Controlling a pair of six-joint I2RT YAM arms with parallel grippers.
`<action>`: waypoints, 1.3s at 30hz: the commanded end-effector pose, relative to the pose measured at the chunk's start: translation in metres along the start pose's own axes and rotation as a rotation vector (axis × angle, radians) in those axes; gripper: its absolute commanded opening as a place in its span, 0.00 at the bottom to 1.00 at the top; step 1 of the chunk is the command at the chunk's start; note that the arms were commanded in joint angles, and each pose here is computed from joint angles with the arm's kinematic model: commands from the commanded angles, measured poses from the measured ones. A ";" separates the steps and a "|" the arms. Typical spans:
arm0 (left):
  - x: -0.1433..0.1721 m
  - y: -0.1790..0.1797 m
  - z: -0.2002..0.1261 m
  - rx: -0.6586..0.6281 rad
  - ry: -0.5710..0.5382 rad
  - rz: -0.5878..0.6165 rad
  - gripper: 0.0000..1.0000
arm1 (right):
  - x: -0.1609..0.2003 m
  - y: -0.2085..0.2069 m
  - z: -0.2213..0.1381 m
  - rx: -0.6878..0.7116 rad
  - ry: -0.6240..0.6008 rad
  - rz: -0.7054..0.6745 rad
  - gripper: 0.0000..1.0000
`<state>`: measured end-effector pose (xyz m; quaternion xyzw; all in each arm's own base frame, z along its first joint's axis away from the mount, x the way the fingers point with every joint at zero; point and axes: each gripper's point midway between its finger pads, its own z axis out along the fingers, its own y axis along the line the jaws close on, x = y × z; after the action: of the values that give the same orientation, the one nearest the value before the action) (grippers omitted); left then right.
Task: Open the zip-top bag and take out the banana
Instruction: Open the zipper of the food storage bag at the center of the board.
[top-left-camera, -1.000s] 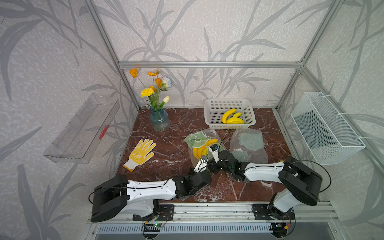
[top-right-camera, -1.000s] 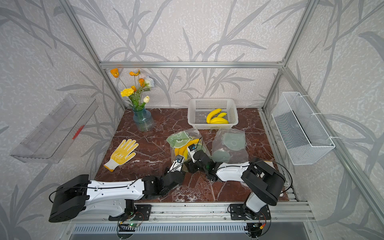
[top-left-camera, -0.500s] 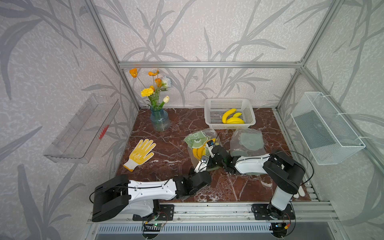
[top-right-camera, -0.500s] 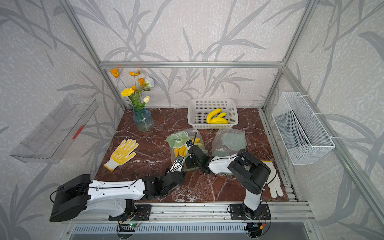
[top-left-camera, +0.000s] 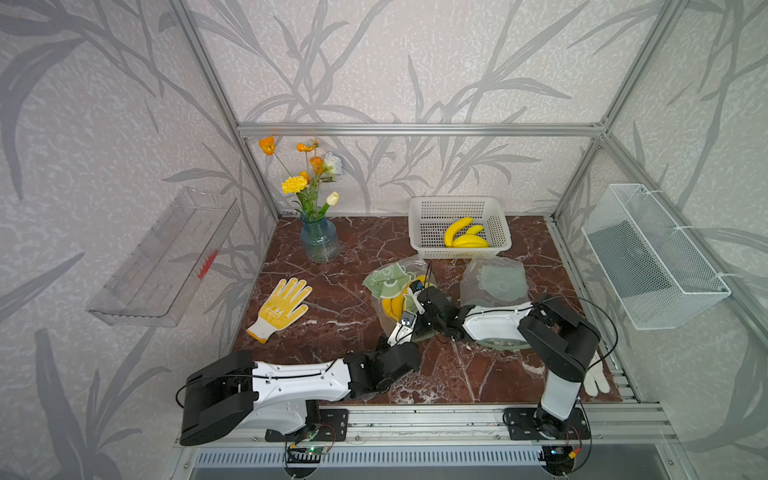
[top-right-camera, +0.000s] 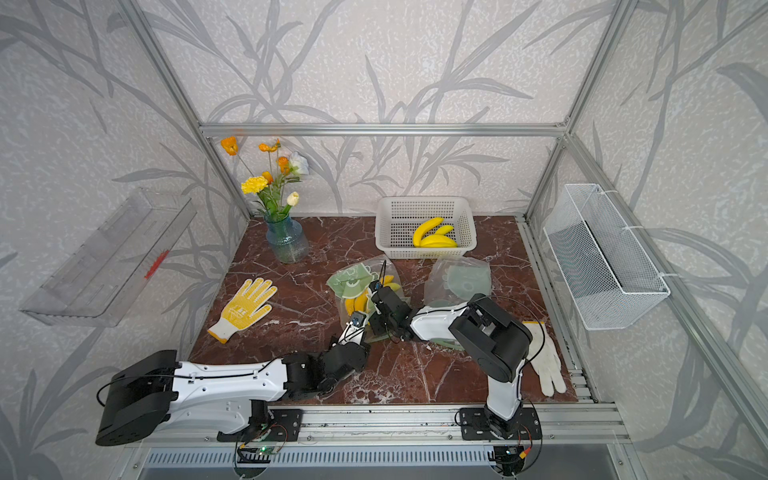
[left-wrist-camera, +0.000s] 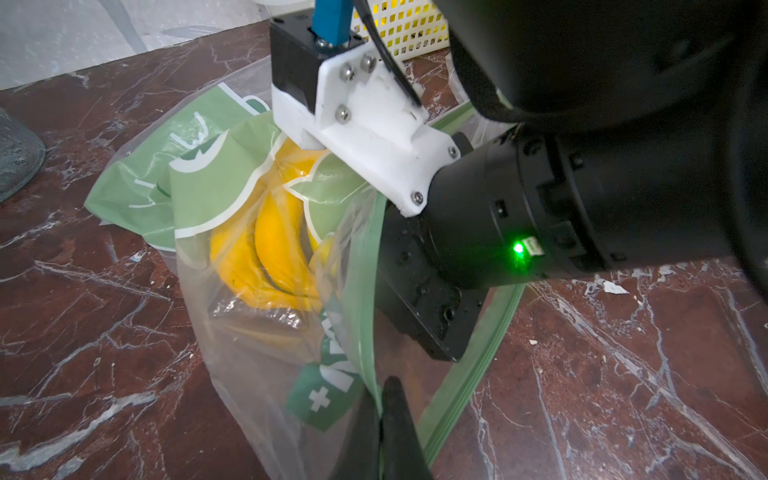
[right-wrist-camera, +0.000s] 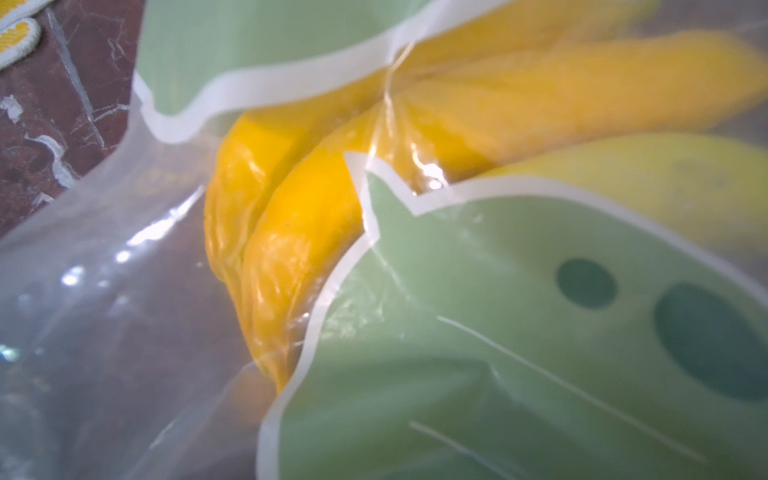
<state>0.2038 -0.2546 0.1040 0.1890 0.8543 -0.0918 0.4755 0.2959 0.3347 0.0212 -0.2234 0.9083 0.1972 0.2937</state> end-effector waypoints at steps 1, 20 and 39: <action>-0.001 0.010 -0.003 -0.037 -0.014 0.000 0.00 | 0.032 -0.013 0.002 0.043 0.139 -0.021 0.32; 0.000 0.025 0.004 -0.168 0.022 0.052 0.00 | 0.030 0.022 -0.029 -0.176 0.104 0.039 0.12; -0.009 0.034 0.021 -0.239 0.071 0.056 0.00 | 0.039 0.060 -0.094 -0.438 0.171 0.001 0.12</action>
<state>0.2326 -0.2305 0.0966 0.1641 0.8688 0.0229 0.4666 0.2150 0.3278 0.0722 -0.2718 0.8807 0.3407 0.1855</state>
